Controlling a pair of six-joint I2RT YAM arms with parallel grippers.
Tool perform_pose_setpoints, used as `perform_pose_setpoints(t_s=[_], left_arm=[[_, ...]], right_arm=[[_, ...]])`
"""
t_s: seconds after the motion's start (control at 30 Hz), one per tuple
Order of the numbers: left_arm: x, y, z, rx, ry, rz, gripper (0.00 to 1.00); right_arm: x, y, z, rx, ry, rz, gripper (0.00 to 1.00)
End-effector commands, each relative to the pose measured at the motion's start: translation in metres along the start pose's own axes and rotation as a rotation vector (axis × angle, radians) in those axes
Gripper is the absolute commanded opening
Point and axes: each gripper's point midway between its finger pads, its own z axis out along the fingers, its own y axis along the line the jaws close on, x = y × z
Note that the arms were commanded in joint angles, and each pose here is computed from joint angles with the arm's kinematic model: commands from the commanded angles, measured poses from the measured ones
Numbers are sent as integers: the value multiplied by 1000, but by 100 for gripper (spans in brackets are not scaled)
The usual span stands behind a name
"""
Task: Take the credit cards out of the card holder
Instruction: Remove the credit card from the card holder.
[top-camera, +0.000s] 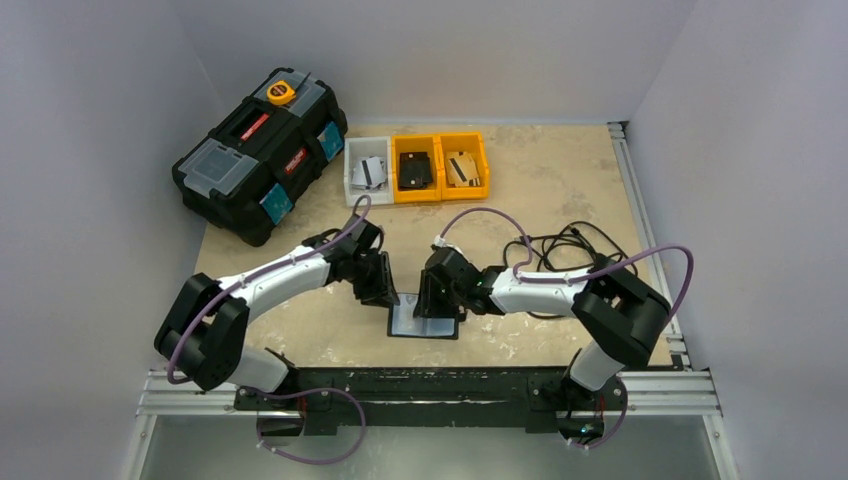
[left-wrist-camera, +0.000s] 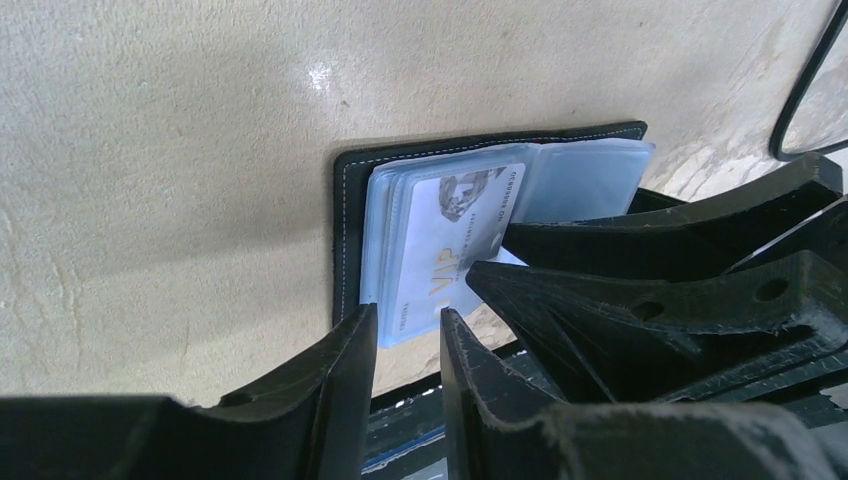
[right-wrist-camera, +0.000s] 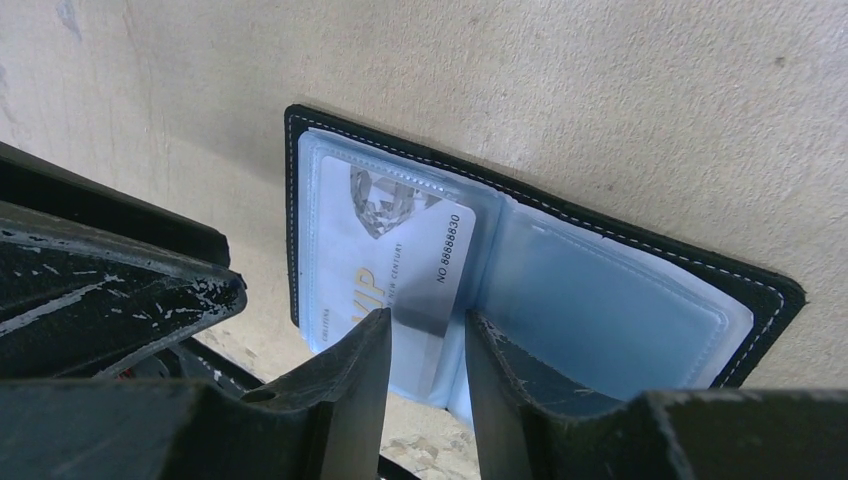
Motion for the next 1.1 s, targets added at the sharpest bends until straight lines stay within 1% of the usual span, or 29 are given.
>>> perform_pose_setpoints(t_s=[0.0, 0.17, 0.37, 0.5, 0.63, 0.77, 1.07], left_arm=[[-2, -5, 4, 29, -2, 10, 28], [1, -3, 8, 23, 6, 3, 27], [3, 4, 8, -3, -5, -14, 25], [4, 7, 10, -7, -6, -26, 24], [4, 4, 12, 10, -2, -26, 23], [2, 0, 11, 23, -6, -15, 22], [3, -4, 17, 26, 13, -7, 18]], right_arm=[[-5, -4, -1, 12, -27, 8, 34], [0, -2, 7, -14, -5, 2, 34], [-5, 13, 15, -57, 10, -76, 34], [-6, 19, 15, -77, 17, -92, 34], [-4, 19, 14, -88, 27, -108, 36], [-7, 22, 12, -109, 11, -107, 40], [-3, 13, 8, -151, 25, -45, 41]])
